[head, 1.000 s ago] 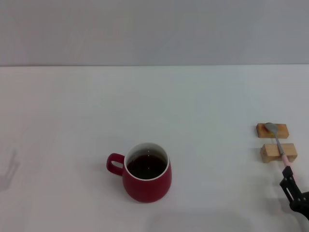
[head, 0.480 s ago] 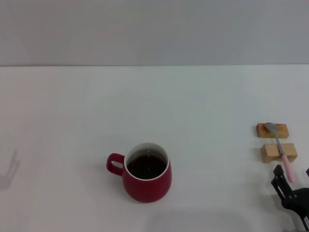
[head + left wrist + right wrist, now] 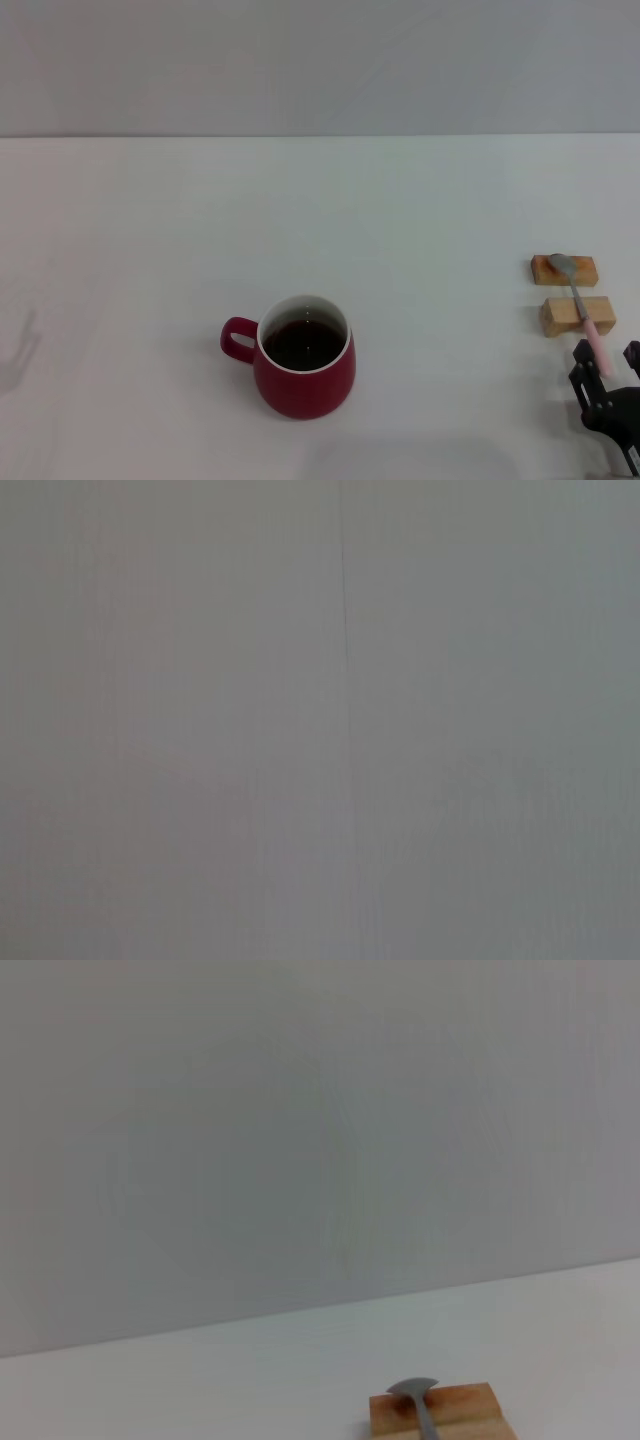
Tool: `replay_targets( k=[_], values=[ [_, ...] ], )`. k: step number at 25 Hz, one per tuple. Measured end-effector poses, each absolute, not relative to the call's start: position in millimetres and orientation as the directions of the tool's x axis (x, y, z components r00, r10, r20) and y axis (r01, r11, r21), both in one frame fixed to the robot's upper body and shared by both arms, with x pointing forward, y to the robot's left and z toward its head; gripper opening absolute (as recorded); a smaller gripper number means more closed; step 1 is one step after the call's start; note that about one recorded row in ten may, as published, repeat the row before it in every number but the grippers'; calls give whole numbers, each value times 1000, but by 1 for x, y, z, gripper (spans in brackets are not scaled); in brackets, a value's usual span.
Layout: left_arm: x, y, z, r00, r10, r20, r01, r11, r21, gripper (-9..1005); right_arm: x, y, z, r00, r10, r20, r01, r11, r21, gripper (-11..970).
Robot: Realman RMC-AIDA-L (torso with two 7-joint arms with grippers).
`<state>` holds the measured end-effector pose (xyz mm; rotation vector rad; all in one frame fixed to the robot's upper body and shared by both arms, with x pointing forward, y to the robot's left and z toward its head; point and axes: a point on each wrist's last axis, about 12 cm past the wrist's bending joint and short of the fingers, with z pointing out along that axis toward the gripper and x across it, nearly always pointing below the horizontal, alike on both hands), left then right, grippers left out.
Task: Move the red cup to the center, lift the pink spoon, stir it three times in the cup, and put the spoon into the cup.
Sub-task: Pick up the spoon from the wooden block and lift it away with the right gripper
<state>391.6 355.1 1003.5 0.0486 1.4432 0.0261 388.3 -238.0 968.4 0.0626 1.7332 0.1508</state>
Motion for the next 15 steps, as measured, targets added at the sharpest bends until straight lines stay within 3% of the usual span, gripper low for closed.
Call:
replay_targets(
  k=[4, 15],
  values=[
    [391, 355, 1004, 130, 47, -990, 12, 999, 49, 832, 388, -238, 968, -172, 126, -977, -45, 990, 135, 458],
    [389, 355, 1005, 146, 47, -988, 12, 999, 50, 832, 388, -237, 968, -174, 125, -977, -49, 990, 135, 414]
  ],
)
